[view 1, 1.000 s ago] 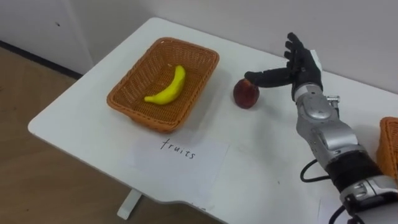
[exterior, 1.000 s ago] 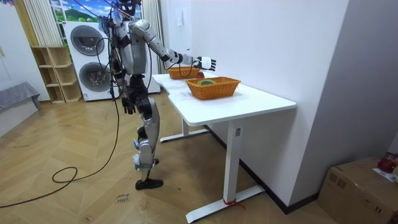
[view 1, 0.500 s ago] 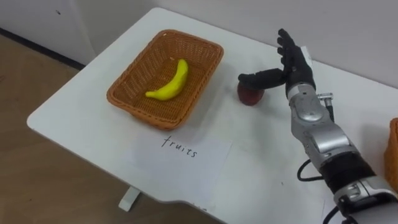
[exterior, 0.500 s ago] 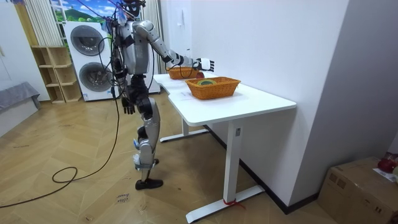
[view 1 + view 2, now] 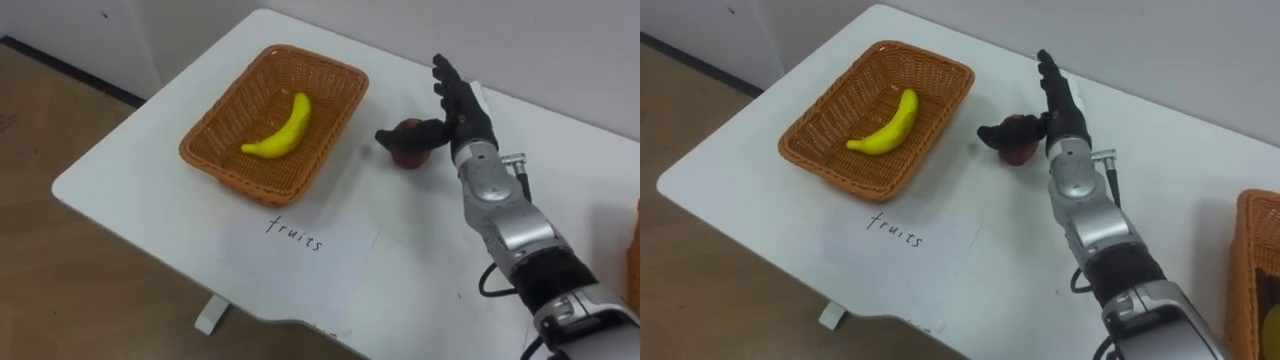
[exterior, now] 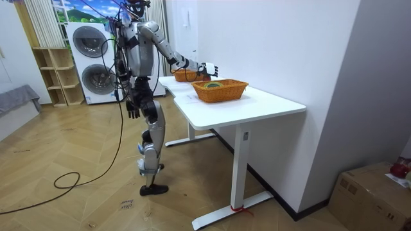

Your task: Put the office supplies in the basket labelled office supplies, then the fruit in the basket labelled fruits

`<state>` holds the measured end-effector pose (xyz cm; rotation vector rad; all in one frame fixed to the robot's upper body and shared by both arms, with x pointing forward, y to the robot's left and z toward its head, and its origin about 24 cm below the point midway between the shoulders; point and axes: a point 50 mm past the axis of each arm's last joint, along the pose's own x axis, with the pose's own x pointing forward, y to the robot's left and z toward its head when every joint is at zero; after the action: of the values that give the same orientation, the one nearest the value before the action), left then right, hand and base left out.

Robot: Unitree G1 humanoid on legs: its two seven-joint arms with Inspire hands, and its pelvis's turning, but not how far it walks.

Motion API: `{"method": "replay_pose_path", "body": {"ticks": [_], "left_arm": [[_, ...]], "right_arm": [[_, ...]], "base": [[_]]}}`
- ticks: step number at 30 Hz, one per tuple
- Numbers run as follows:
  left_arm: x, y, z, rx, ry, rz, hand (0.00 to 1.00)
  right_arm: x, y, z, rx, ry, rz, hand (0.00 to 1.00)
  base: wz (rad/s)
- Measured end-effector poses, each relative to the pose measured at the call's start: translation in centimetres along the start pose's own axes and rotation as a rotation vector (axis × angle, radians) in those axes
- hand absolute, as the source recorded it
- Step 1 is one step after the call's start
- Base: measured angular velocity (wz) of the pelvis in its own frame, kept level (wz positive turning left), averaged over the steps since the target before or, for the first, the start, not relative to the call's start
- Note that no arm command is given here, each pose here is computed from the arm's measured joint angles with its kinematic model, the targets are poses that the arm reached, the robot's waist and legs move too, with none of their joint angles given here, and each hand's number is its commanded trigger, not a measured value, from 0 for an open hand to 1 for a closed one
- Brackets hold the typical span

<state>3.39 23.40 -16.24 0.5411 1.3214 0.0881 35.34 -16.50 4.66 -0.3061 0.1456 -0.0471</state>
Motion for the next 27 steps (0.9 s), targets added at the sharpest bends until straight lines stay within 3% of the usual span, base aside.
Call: {"method": "replay_pose_path", "body": {"ticks": [27], "left_arm": [[0.1,-0.3,1.2,0.037,-0.034,-0.031,0.0]], "right_arm": [[0.0,0.2,-0.8,-0.038,0.027,0.061,0.0]], "base": [[0.01]]}}
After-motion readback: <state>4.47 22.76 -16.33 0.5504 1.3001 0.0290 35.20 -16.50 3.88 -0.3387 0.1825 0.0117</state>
